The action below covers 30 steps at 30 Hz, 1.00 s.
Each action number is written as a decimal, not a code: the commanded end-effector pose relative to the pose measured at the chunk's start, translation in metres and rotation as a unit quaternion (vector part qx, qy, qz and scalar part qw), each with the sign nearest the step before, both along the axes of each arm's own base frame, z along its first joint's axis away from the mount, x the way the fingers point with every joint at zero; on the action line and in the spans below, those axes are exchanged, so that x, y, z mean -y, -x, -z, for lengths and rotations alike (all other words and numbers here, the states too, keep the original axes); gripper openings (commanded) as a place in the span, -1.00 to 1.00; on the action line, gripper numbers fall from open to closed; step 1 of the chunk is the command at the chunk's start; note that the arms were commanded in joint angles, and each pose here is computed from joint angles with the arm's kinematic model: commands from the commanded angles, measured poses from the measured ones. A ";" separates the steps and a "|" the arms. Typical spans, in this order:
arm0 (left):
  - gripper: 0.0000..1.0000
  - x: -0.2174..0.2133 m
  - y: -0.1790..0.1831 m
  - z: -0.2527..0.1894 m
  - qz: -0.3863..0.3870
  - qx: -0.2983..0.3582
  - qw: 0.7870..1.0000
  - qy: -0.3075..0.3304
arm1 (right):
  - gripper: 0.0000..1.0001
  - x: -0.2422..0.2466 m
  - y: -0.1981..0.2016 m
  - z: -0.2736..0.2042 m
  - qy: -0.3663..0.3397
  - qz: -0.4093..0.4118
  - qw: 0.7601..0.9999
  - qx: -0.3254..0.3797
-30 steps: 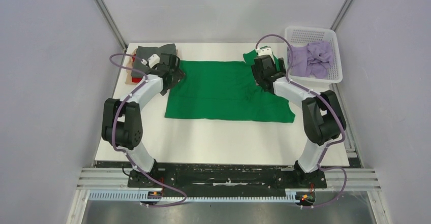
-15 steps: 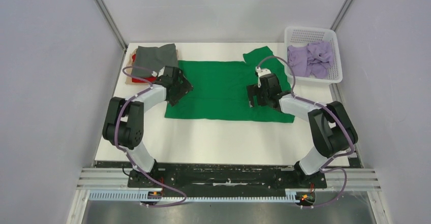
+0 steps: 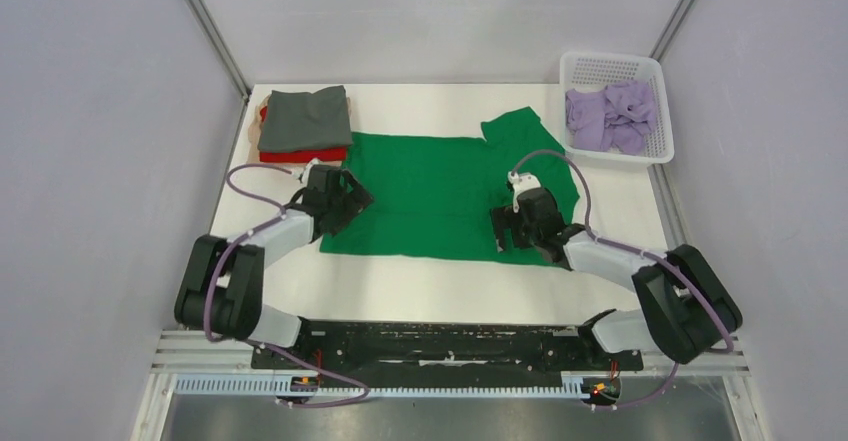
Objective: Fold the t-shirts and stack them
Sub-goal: Fold the flattened tshirt in 1/3 of the way
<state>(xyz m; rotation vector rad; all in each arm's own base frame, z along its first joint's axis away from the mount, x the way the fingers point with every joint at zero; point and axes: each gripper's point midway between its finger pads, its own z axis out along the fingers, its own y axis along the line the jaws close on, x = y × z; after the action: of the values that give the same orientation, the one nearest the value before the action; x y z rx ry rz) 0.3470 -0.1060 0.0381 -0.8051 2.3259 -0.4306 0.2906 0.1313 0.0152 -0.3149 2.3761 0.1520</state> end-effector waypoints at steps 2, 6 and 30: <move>0.99 -0.025 0.101 0.040 -0.008 -0.111 0.993 -0.031 | 0.96 0.027 0.078 0.033 0.043 0.012 0.995 -0.089; 0.99 -0.022 0.133 0.040 -0.002 -0.105 0.994 -0.004 | 0.96 0.019 0.101 0.031 0.027 -0.005 0.996 -0.088; 0.99 -0.037 0.178 0.016 -0.015 -0.066 0.998 0.004 | 0.96 0.009 0.134 0.018 -0.015 -0.038 0.997 -0.072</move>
<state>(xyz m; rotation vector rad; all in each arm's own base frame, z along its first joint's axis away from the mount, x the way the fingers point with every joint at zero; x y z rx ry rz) 0.1980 -0.0833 0.0367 -0.8210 2.3165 -0.5209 0.1884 0.1365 0.0168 -0.3678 2.3518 0.2797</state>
